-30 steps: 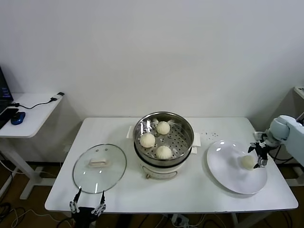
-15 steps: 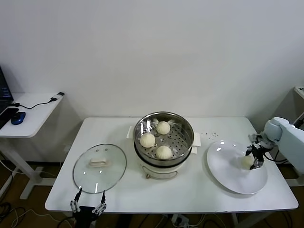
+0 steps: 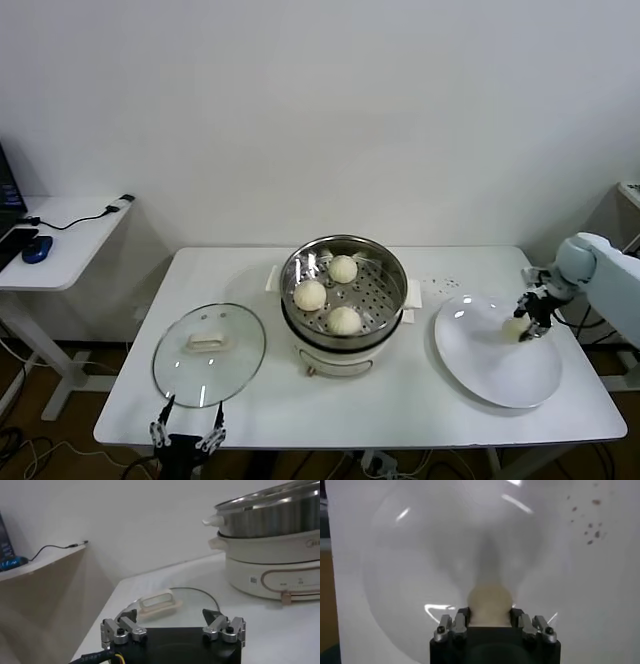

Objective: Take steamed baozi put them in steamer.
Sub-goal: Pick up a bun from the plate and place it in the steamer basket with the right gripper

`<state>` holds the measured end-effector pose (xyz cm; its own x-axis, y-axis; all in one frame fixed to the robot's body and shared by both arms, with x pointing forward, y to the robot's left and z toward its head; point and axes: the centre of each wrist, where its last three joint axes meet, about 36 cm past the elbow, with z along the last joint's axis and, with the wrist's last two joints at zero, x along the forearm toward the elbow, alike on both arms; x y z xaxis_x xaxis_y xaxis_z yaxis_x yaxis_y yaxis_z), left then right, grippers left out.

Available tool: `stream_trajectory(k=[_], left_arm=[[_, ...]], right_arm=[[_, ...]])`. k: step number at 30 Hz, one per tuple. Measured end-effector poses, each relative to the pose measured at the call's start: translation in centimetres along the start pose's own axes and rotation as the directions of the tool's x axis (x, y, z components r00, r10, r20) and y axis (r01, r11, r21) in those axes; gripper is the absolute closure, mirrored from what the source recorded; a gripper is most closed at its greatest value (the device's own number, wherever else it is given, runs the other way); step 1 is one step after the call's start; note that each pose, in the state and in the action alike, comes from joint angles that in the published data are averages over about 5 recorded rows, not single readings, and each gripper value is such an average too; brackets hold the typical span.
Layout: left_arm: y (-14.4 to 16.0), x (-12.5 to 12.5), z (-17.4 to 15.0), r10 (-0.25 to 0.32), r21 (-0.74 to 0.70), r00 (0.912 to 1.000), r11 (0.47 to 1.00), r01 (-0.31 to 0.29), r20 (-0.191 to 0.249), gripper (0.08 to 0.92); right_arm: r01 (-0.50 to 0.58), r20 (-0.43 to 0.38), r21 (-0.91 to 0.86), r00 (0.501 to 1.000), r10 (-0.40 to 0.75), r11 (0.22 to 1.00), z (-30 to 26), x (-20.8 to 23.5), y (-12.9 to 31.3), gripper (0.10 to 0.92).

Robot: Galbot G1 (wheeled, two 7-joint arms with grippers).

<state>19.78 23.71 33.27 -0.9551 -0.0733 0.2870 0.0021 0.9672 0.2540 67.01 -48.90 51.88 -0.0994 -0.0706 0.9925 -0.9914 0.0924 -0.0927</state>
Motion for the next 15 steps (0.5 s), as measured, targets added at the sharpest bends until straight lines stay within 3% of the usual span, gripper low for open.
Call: stream_trajectory(k=[15], left_arm=[[-0.3, 0.3, -0.6, -0.006, 0.005, 1.0, 1.0, 0.006, 0.002, 0.177]], right_arm=[[-0.1, 0.154, 0.097, 0.984, 0.084, 0.99, -16.8, 14.6, -5.4, 0.479]])
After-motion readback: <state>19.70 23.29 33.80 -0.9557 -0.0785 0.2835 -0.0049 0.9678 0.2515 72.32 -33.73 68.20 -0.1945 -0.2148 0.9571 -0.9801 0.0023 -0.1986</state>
